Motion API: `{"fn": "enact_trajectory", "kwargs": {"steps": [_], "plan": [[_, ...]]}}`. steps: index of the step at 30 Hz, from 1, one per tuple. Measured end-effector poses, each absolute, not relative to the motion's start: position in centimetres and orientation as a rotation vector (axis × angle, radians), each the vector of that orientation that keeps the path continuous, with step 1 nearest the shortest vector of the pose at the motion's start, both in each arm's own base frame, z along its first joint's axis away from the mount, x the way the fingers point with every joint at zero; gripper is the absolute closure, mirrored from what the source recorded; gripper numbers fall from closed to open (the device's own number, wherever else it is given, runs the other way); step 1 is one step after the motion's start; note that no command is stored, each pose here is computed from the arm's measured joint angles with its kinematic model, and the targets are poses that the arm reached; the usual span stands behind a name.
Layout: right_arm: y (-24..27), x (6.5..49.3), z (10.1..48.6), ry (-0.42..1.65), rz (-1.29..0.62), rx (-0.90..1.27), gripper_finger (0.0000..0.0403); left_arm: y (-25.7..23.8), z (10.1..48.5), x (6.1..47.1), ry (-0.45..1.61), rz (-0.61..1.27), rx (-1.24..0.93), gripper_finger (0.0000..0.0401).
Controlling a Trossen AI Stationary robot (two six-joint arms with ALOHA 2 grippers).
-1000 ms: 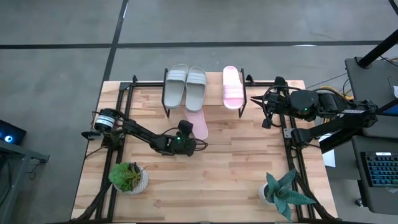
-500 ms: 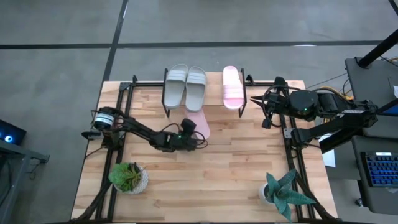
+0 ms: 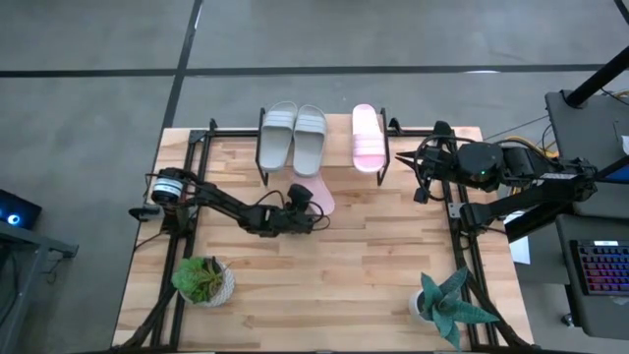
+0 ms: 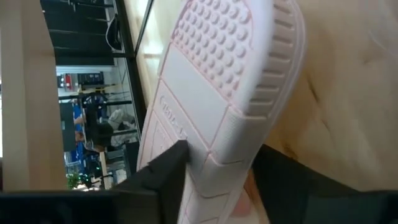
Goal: Pick and place slides into the shelf
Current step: Put the pink slide on the shelf
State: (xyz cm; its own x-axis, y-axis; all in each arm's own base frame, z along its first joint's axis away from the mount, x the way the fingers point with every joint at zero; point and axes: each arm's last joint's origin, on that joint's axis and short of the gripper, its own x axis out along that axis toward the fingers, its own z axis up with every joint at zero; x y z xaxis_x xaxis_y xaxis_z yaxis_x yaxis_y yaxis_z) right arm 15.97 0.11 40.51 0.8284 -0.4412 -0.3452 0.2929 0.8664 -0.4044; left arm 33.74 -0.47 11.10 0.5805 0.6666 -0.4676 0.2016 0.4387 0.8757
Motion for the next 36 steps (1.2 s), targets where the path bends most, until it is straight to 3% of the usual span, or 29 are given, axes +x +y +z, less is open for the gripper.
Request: {"fn": "enact_trajectory", "kwargs": {"steps": [7,14,22,36], "plan": [[0.1,16.0,40.5,0.446,-0.398,-0.346,0.0380,-0.3,11.3,34.0,0.932,0.339,1.103,0.0348],[0.1,16.0,40.5,0.445,-0.398,-0.346,0.0380,-1.2,12.2,33.9,0.898,0.322,1.101,0.0348],[0.1,16.0,40.5,0.445,-0.398,-0.346,0.0381,-3.8,16.0,33.5,0.749,0.283,1.064,0.0350],[0.2,16.1,40.6,0.434,-0.347,-0.359,0.0381,-4.9,26.2,29.8,0.291,0.201,0.542,0.0359]]}}
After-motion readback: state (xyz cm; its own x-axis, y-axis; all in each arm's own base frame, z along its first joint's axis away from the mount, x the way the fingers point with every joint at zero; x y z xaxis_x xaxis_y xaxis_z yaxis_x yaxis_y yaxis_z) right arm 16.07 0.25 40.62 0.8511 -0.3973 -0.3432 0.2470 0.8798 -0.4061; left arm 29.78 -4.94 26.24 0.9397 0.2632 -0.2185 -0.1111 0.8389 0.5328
